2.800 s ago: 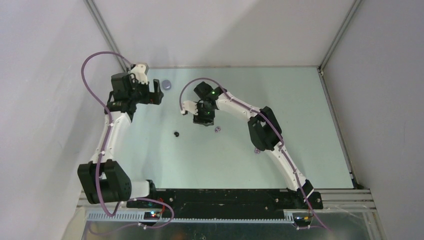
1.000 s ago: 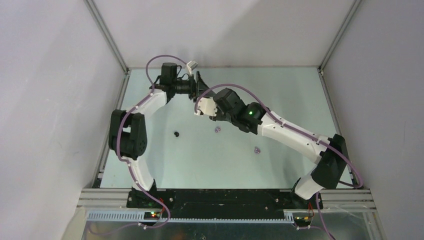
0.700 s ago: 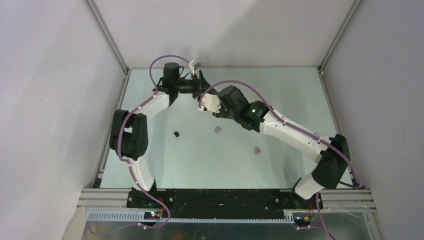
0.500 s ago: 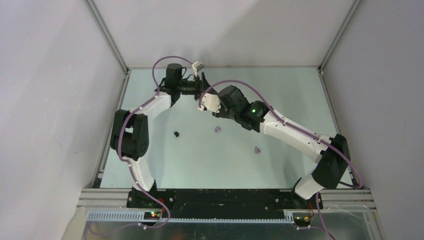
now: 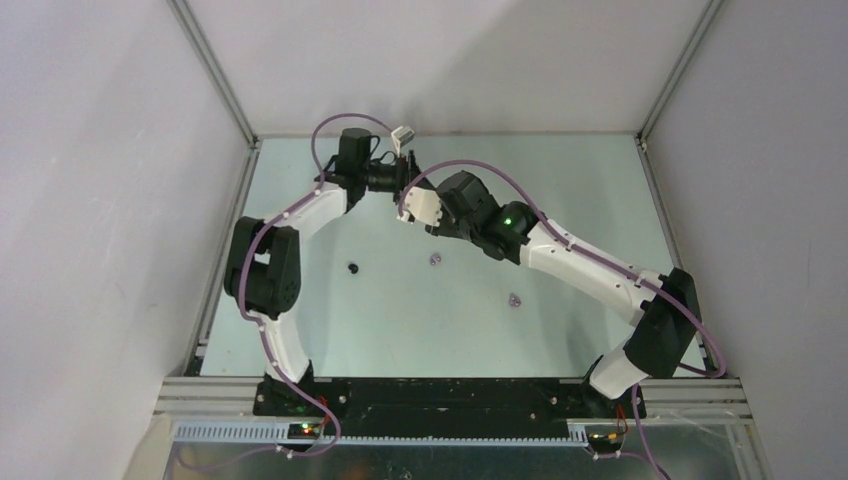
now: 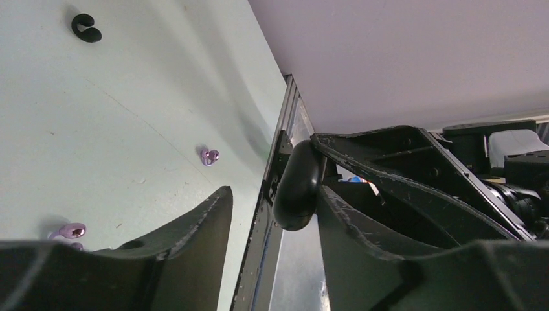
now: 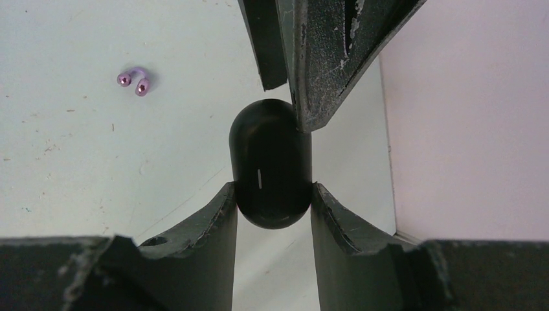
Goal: Insert the wireless bluetooth earbuds into the charging case
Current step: Pass from the right arm to the left
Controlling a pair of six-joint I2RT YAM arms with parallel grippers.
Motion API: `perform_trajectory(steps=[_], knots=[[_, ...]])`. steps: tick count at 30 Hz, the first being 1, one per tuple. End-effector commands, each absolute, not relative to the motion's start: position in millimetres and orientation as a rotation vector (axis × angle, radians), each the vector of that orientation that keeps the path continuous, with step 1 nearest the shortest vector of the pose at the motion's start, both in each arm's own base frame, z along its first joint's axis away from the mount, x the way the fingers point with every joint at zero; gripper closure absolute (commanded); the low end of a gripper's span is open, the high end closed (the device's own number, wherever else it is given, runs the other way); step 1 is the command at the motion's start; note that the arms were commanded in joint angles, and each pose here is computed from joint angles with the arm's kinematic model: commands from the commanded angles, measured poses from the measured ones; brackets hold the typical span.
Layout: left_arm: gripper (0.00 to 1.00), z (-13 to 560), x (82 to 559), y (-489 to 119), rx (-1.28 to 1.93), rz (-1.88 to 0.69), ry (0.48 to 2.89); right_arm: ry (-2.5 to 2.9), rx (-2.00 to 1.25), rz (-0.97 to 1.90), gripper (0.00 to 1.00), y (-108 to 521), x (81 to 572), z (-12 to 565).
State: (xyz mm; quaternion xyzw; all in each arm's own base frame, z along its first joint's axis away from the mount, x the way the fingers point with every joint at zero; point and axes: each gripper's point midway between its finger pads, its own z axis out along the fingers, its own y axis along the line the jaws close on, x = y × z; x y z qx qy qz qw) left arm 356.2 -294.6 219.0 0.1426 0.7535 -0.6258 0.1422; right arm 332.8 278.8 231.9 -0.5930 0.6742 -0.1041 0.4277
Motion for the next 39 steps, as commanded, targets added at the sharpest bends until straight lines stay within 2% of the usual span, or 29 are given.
perform_trajectory(steps=[1,8,11,17,23,28,36,38,39], knots=[[0.47,226,355,-303,0.498,-1.819,2.134,1.642,-1.410,-0.226,0.73,283,334,255],[0.55,222,351,-304,0.489,-1.841,2.163,1.642,-1.408,-0.232,0.73,284,337,253],[0.41,223,348,-305,0.485,-1.867,2.169,1.644,-1.413,-0.242,0.73,284,339,251],[0.37,232,348,-306,0.510,-1.890,2.117,1.645,-1.405,-0.255,0.73,282,345,249],[0.47,235,347,-307,0.510,-1.909,2.101,1.656,-1.406,-0.251,0.73,280,348,246],[0.61,236,345,-308,0.513,-1.921,2.099,1.653,-1.401,-0.252,0.73,280,350,246],[0.66,245,340,-312,0.538,-1.974,2.057,1.644,-1.388,-0.267,0.73,281,354,248],[0.71,249,339,-313,0.541,-1.994,2.040,1.644,-1.388,-0.269,0.72,281,355,248],[0.77,249,339,-314,0.539,-2.002,2.038,1.644,-1.388,-0.270,0.71,281,355,248]])
